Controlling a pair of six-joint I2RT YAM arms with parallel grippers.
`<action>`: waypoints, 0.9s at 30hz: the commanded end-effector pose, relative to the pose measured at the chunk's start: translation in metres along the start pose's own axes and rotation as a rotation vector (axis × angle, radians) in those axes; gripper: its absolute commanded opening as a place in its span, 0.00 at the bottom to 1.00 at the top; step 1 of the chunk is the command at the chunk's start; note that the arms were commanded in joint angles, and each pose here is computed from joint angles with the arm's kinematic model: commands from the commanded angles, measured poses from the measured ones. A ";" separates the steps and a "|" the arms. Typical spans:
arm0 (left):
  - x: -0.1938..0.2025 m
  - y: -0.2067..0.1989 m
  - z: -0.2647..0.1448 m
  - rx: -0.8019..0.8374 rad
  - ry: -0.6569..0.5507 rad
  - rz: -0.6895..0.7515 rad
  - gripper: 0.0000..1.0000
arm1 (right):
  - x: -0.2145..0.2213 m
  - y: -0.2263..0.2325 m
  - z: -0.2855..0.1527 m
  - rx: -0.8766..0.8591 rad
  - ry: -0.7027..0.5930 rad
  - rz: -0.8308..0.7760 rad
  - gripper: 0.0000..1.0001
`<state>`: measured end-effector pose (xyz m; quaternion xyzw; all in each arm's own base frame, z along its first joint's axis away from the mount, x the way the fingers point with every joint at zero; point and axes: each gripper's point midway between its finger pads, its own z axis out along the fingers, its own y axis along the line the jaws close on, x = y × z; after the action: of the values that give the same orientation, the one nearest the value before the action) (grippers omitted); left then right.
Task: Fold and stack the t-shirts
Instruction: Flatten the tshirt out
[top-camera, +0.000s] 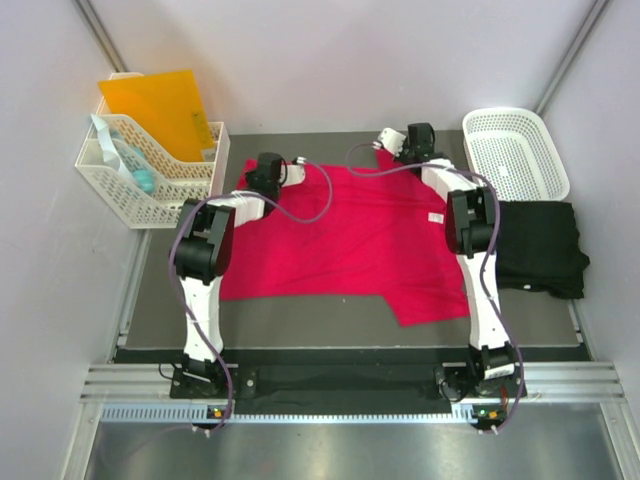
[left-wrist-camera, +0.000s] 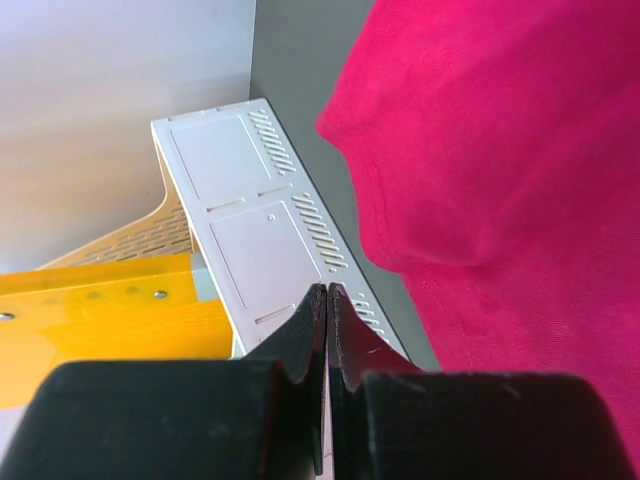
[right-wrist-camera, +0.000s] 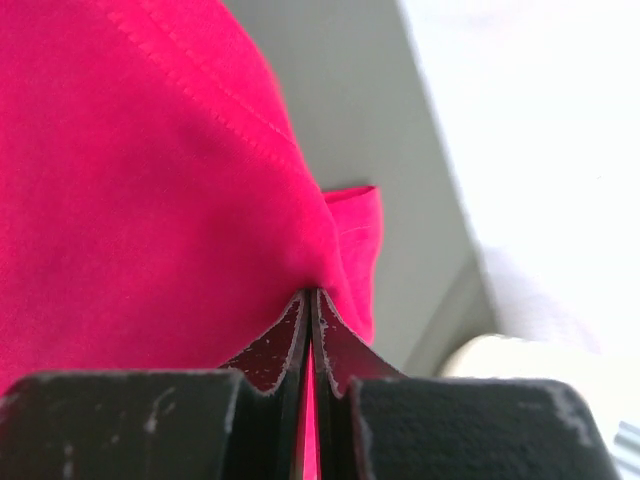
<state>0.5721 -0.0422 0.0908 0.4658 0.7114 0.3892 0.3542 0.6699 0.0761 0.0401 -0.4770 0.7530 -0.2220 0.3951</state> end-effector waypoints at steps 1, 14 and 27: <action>-0.011 0.027 -0.011 -0.064 -0.009 -0.009 0.00 | -0.015 -0.022 0.015 0.124 -0.029 -0.115 0.00; -0.012 0.025 -0.020 -0.078 -0.006 -0.019 0.00 | -0.026 -0.061 0.002 0.354 -0.046 -0.088 0.00; -0.011 0.028 -0.030 -0.108 -0.013 -0.077 0.00 | -0.064 -0.137 -0.105 0.491 -0.173 0.320 0.00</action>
<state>0.5607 -0.0481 0.0829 0.4657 0.7117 0.4002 0.3412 0.6798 0.0643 0.0937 -0.3825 0.7316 -0.3011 0.4773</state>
